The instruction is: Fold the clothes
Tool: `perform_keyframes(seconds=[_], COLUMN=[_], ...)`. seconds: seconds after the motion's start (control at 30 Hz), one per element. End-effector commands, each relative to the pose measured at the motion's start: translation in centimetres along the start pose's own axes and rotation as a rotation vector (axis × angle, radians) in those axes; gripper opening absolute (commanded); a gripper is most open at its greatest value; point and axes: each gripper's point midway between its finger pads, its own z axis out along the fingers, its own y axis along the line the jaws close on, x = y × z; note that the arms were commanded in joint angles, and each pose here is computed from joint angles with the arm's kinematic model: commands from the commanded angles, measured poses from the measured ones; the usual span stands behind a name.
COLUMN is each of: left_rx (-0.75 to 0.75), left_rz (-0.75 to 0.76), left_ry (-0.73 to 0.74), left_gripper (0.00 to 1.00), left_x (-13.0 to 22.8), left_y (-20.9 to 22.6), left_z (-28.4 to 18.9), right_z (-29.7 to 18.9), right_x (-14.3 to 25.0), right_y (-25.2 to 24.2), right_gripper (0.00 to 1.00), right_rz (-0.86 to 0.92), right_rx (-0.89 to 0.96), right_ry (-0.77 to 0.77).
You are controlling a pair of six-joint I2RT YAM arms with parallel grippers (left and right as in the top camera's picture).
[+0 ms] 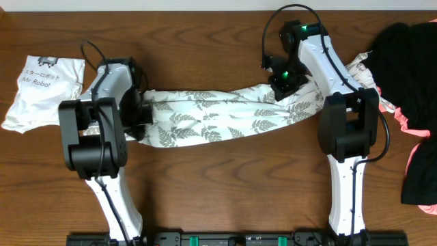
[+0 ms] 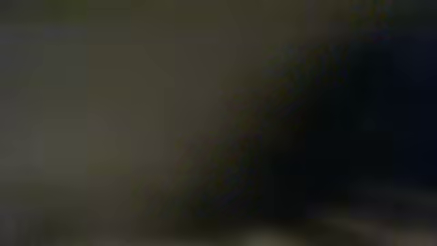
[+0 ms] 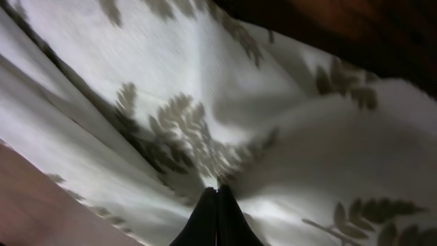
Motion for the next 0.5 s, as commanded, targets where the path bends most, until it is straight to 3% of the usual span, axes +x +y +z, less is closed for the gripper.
perform_keyframes(seconds=[0.0,0.27,0.47], left_rx=[-0.090,0.004,0.087], left_rz=[-0.129,-0.245,-0.229], left_ry=[0.003,0.028,-0.151], left_gripper=[0.06,0.06,0.06], left_x=[0.5,1.1,1.0], left_y=[3.8,4.7,3.4], left_z=[-0.1,-0.5,-6.7], right_z=[-0.5,-0.6,-0.6], right_x=[0.0,-0.1,-0.1], right_y=[0.3,-0.1,-0.1], right_gripper=[0.01,0.01,0.01], right_rz=[-0.004,-0.001,0.000], right_rx=[0.007,0.009,0.009], right_ry=[-0.008,-0.016,-0.019])
